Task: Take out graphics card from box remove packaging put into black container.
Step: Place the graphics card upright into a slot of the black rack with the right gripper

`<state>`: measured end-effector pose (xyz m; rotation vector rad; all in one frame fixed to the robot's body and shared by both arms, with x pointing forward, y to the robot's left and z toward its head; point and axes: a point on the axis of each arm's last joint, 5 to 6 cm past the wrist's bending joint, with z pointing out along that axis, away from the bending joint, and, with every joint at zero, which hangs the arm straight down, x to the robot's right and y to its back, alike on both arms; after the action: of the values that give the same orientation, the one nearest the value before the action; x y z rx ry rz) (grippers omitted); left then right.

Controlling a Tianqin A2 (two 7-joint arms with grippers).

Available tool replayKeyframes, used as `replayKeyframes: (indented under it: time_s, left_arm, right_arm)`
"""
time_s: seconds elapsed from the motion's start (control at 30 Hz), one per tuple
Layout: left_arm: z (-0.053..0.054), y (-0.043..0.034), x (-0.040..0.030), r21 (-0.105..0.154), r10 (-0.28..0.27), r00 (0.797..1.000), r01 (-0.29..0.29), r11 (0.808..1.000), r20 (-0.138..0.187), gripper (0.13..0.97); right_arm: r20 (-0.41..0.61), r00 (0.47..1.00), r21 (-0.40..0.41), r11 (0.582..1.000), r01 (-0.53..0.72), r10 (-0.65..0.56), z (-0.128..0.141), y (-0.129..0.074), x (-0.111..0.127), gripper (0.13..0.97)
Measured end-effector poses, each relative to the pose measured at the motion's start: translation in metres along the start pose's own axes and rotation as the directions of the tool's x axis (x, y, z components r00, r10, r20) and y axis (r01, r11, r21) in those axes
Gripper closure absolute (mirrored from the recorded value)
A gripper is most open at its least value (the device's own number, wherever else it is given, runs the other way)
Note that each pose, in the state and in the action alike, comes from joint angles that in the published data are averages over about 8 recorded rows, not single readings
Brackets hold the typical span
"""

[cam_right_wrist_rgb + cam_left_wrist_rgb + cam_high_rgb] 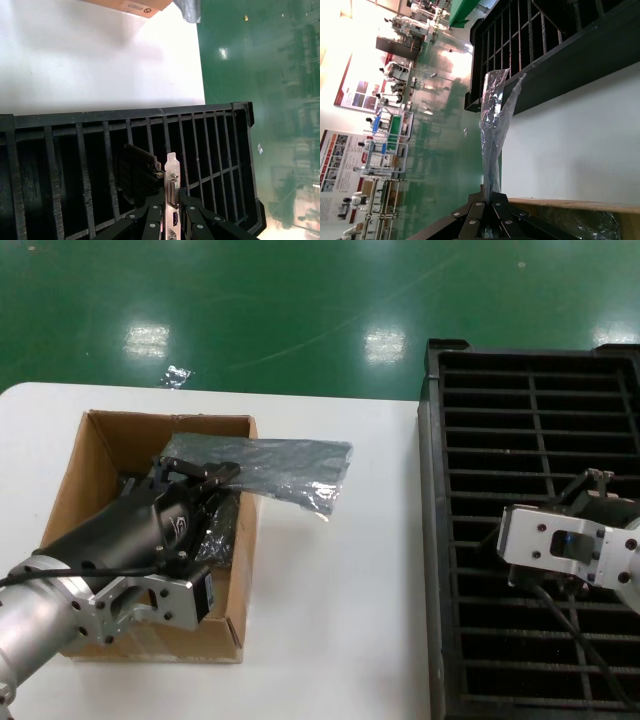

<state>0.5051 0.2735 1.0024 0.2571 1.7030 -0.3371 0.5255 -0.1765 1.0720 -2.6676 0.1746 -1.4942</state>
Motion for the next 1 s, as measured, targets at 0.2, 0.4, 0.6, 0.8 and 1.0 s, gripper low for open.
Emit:
replayKeyframes:
  time_s: [0.2, 0.4, 0.6, 0.8, 1.0]
  left_arm:
    - [0.000, 0.0000, 0.0000, 0.000, 0.000, 1.000, 0.000, 1.000, 0.000, 0.958]
    - [0.000, 0.0000, 0.0000, 0.000, 0.000, 1.000, 0.000, 1.000, 0.000, 0.958]
    - [0.000, 0.0000, 0.0000, 0.000, 0.000, 1.000, 0.000, 1.000, 0.000, 0.958]
    - [0.000, 0.0000, 0.0000, 0.000, 0.000, 1.000, 0.000, 1.000, 0.000, 0.958]
    - [0.000, 0.0000, 0.0000, 0.000, 0.000, 1.000, 0.000, 1.000, 0.000, 0.958]
  right_arm:
    - [0.001, 1.000, 0.010, 1.000, 0.002, -0.002, 0.002, 0.002, -0.004, 0.917]
    - [-0.001, 1.000, 0.032, 0.999, 0.009, -0.009, 0.005, 0.002, -0.010, 0.917]
    - [-0.003, 1.000, 0.049, 0.999, 0.013, -0.013, 0.007, 0.003, -0.014, 0.911]
    - [-0.005, 1.000, 0.057, 0.998, 0.015, -0.014, 0.008, 0.005, -0.016, 0.871]
    - [-0.018, 1.000, 0.070, 0.998, 0.002, -0.001, 0.009, 0.006, -0.017, 0.806]
